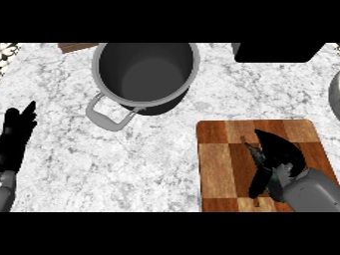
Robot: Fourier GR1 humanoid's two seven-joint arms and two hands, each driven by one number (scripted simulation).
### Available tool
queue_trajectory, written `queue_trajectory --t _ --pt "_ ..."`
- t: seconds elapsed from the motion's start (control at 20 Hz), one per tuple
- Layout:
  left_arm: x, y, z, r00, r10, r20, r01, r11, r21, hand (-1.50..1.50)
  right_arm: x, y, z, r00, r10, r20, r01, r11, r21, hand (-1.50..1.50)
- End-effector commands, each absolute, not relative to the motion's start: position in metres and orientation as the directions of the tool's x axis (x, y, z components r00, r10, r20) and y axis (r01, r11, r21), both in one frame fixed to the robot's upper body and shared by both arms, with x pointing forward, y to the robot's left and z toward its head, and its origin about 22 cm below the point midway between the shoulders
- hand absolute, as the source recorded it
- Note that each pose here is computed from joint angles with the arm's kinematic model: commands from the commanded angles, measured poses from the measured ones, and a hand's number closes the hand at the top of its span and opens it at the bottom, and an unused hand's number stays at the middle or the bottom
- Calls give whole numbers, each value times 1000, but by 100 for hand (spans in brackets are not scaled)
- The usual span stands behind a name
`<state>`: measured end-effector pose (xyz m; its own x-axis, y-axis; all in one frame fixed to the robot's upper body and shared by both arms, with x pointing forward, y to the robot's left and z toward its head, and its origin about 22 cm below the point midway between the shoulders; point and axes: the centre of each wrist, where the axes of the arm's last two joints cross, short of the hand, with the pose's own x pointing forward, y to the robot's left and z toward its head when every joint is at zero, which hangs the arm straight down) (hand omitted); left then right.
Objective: Pick the eggplant from the cutting board and place it in the pot
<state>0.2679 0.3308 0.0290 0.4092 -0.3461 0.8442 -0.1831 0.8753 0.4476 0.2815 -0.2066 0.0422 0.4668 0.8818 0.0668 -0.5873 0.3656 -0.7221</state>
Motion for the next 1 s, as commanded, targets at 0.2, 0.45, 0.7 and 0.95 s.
queue_trajectory --t 0.2,0.45,0.7,0.95 --pt "276 326 37 407 -346 845 -186 875 448 0 274 -214 25 538 842 -18 -605 372 -704 -150" --pt "267 335 33 416 -340 843 -182 878 443 0 303 -225 31 551 834 -10 -608 394 -689 -150" --pt "269 347 37 404 -330 853 -191 881 432 0 283 -225 18 513 858 13 -618 379 -689 150" --pt "274 336 25 412 -359 838 -171 873 457 0 279 -212 8 424 906 -16 -564 250 -787 150"
